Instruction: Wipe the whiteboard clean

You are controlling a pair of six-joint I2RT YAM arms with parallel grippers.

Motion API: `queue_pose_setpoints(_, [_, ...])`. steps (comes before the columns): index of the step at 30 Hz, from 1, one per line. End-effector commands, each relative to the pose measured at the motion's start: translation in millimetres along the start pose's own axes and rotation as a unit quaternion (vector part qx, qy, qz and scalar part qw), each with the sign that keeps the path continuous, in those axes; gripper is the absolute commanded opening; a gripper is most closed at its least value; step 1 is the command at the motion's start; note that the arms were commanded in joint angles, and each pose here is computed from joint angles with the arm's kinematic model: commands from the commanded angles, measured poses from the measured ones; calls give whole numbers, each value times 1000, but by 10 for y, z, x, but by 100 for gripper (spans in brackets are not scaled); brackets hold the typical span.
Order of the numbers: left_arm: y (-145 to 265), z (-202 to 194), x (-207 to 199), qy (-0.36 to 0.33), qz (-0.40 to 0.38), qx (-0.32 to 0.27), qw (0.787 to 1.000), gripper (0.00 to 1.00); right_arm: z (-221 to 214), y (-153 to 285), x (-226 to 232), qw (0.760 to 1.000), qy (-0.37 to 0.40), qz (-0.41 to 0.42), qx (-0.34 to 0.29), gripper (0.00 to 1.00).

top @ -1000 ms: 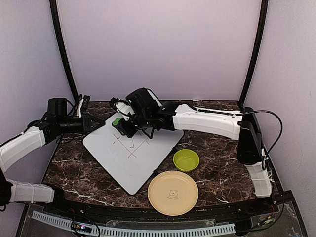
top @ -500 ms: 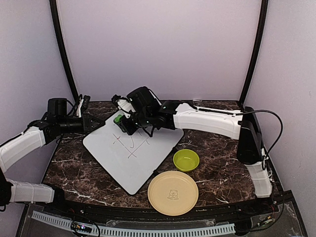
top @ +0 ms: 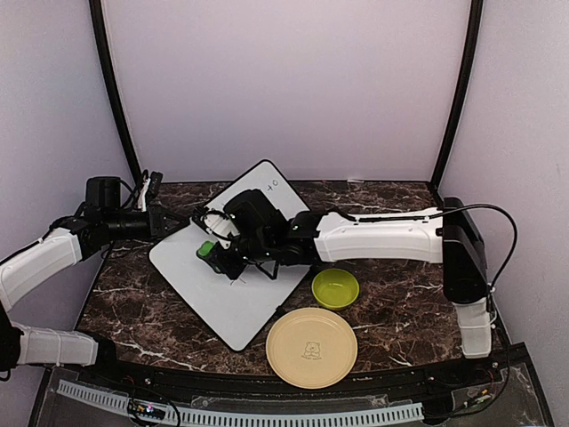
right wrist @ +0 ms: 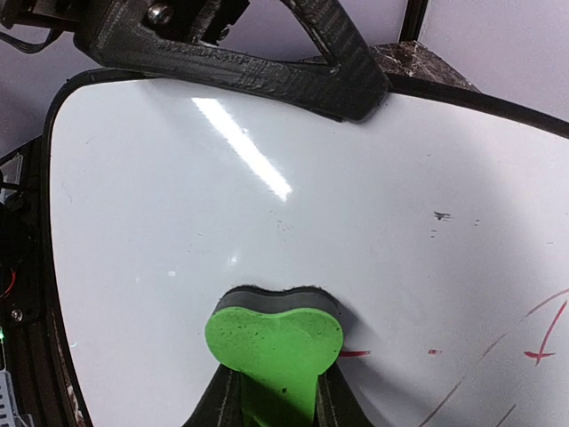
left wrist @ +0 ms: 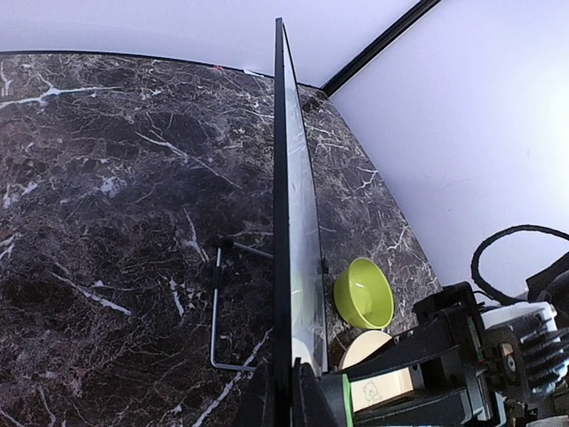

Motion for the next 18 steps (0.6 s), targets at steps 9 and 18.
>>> queue_pose_setpoints(9, [-47, -108, -54, -18, -21, 26, 999, 0, -113, -41, -697, 996, -58, -72, 13, 0])
queue_pose_setpoints(18, [-46, -106, -61, -20, -21, 26, 999, 0, -203, -136, -92, 999, -23, -7, 23, 0])
Point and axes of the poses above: each gripper's point midway between its finger pads, its own y axis back along the fingers, its own x axis along the line the jaws close on, z = x × y, the point moved 8 cm from there along y, back along the fingers, and after that the axes turned 1 degree about -y, right-handed, at the moved point
